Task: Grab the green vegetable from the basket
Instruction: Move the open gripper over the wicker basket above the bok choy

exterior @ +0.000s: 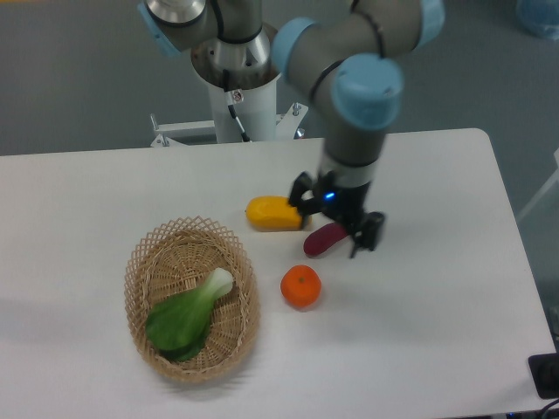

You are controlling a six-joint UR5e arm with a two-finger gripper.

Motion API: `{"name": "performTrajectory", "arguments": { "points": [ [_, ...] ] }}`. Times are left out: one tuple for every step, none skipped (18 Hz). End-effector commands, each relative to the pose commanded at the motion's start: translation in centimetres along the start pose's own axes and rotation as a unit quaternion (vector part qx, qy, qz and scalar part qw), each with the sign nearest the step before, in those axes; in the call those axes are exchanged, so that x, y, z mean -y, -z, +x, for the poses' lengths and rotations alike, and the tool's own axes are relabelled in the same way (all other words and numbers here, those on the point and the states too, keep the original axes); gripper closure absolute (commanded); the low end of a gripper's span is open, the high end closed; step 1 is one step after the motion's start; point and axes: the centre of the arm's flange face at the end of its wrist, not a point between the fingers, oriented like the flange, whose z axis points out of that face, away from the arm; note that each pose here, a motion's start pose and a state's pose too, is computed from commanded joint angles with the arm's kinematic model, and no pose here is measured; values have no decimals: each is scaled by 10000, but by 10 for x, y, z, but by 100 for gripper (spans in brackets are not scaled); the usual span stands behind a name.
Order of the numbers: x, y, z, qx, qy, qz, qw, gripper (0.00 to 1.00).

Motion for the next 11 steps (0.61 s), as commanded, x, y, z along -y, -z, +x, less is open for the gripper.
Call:
{"name": "performTrajectory", "arguments": {
  "points": [
    [10,-13,13,-18,-22,4,10000,0],
    [17,-20,24,-30,17,5,10000,0],
    [25,-27,34,-66,53,-12,10000,0],
    [34,-34,45,-113,46,-39,9999,0],
    [41,-38,54,-127,17,-44,9999,0],
    [45,-43,63,-171,-15,-68,9998,0],
    [48,-53,70,-235,-66,-112,9996,0],
    [51,-56,75,-262,-131,-127,9995,0],
    [53,-60,77,-288,-150,-147,9994,0],
    [57,-69,79,-331,-204,-188,9991,0],
    [61,-79,84,-344,-270,-220,9988,0]
  ]
}}
